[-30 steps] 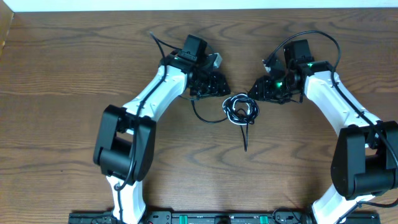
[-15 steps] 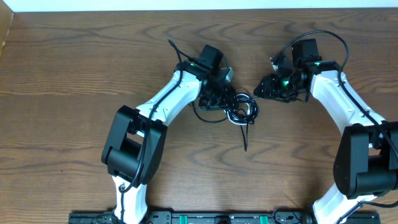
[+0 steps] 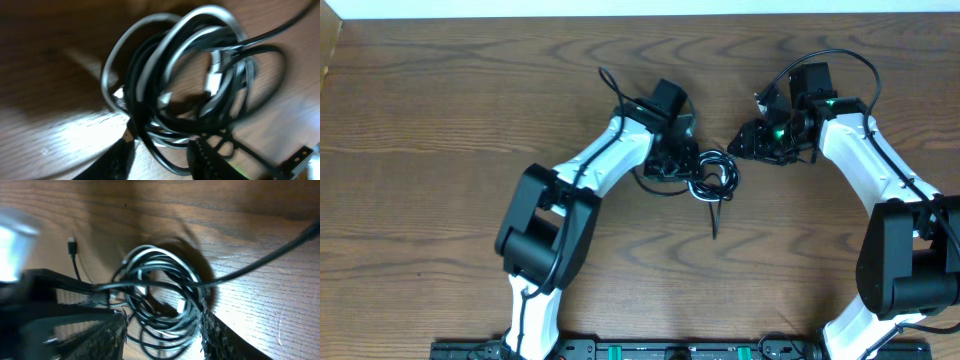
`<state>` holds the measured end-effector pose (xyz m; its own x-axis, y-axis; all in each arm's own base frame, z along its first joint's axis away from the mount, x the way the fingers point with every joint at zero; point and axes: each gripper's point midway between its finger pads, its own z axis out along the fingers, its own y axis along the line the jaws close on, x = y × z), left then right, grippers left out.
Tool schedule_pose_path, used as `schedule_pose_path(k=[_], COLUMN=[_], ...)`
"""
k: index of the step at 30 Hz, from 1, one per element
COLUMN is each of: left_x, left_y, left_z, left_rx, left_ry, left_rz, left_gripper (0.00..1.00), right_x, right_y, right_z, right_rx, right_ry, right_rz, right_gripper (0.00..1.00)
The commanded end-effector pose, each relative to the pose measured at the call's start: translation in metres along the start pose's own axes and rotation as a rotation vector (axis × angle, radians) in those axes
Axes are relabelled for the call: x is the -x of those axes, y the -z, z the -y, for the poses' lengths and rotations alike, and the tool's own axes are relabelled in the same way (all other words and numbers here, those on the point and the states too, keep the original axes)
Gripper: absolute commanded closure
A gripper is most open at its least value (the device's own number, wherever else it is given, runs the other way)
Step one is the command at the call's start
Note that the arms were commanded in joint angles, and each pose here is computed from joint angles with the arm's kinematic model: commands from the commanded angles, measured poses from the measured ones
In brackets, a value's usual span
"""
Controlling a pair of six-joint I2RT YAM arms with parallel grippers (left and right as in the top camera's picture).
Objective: Untangle cables
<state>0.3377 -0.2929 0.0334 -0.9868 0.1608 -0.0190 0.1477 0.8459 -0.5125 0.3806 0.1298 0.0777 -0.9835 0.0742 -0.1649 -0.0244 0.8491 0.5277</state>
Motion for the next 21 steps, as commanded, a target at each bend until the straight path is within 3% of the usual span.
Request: schedule_pose_path(k=[1,11,21], left_x=[-0.006,0.005,0.012], left_y=[-0.014,-0.013,-0.011], left_z=[-0.006,0.002,0.008], left_rx=[0.020,-0.029,-0.063], left_ry=[0.028,0.044,0.029], left_rz=[-0.029,0.009,0.029], left_gripper=[0.64,0.85,0.93], right_x=[0.003,0.002,-0.002], right_y=[0.004,0.004,-0.001], right_z=[-0.003,-0.004,-0.007], right_rx=[0.005,0.005,-0.021], right_ry=[0.013,0.014,0.033], right_rz=[0.010,0.009,-0.001], right_gripper=[0.53,0.50,0.48])
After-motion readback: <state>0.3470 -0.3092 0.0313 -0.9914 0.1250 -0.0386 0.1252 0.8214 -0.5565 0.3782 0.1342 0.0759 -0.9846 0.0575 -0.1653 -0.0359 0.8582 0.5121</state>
